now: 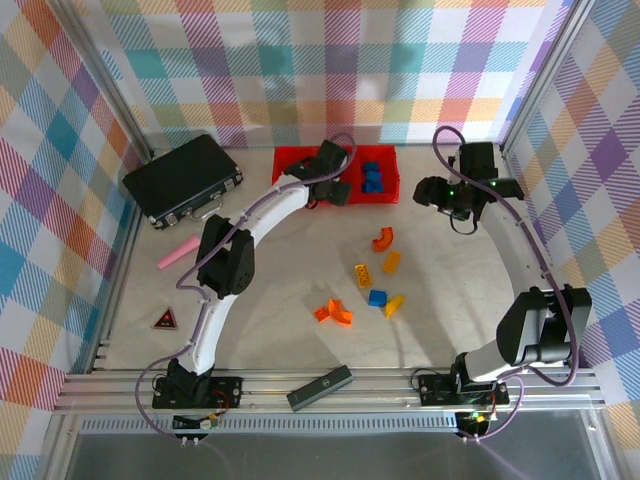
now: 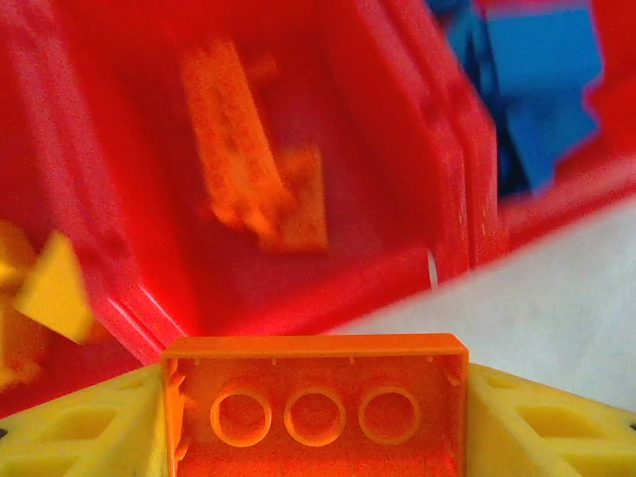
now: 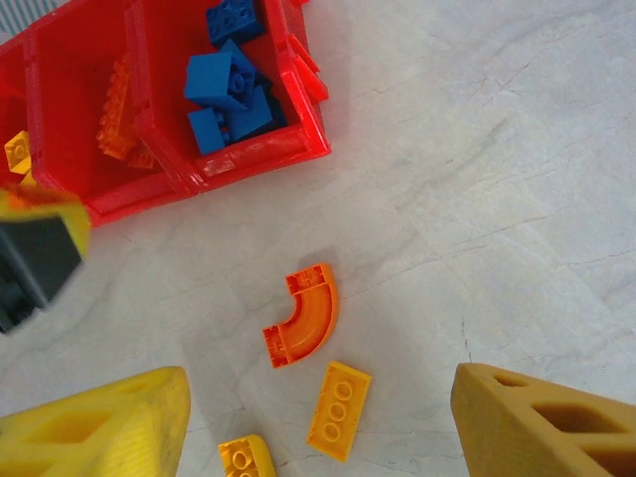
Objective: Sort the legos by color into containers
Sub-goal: Place the lego in the container, then pick up the lego from the center of the table.
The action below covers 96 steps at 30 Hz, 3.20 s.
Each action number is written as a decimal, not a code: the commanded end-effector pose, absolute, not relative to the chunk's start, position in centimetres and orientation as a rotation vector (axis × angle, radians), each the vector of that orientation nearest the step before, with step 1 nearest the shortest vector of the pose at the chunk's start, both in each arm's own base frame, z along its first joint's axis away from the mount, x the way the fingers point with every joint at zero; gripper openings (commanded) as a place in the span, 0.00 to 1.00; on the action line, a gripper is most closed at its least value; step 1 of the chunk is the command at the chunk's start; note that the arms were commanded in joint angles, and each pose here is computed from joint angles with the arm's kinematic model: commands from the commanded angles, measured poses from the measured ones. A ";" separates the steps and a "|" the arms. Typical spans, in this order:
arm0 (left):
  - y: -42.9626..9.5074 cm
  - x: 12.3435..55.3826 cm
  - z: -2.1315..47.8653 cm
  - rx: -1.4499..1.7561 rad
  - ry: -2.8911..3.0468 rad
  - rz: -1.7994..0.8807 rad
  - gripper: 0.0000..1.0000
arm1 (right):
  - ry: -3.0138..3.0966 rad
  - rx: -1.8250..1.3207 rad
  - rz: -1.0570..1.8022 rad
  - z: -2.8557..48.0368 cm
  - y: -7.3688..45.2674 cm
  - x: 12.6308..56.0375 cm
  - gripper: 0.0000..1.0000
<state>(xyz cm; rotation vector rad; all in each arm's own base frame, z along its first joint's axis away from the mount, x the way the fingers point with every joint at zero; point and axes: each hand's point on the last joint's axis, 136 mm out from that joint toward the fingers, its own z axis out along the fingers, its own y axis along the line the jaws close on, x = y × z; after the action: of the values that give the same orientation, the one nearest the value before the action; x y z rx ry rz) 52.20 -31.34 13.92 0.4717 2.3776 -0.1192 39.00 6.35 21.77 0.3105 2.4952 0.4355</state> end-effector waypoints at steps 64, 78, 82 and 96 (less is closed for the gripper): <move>-36.1 30.2 11.3 0.145 2.692 -0.237 0.78 | 2.632 0.622 0.513 12.5 5.3 30.5 0.72; -39.9 29.8 5.3 0.127 2.763 -0.163 0.76 | 2.600 0.641 0.530 13.3 4.4 30.0 0.72; -39.8 30.0 4.3 0.120 2.767 -0.136 0.72 | 2.593 0.637 0.542 13.5 4.5 30.1 0.71; -39.2 29.9 2.7 0.119 2.783 -0.082 0.49 | 2.606 0.630 0.538 13.0 4.5 30.0 0.71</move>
<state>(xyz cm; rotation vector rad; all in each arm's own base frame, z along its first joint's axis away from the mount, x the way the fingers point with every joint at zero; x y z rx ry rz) 29.78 -39.44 2.92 0.1231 2.7904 -0.1210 30.43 4.34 13.46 0.6355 2.5904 0.5230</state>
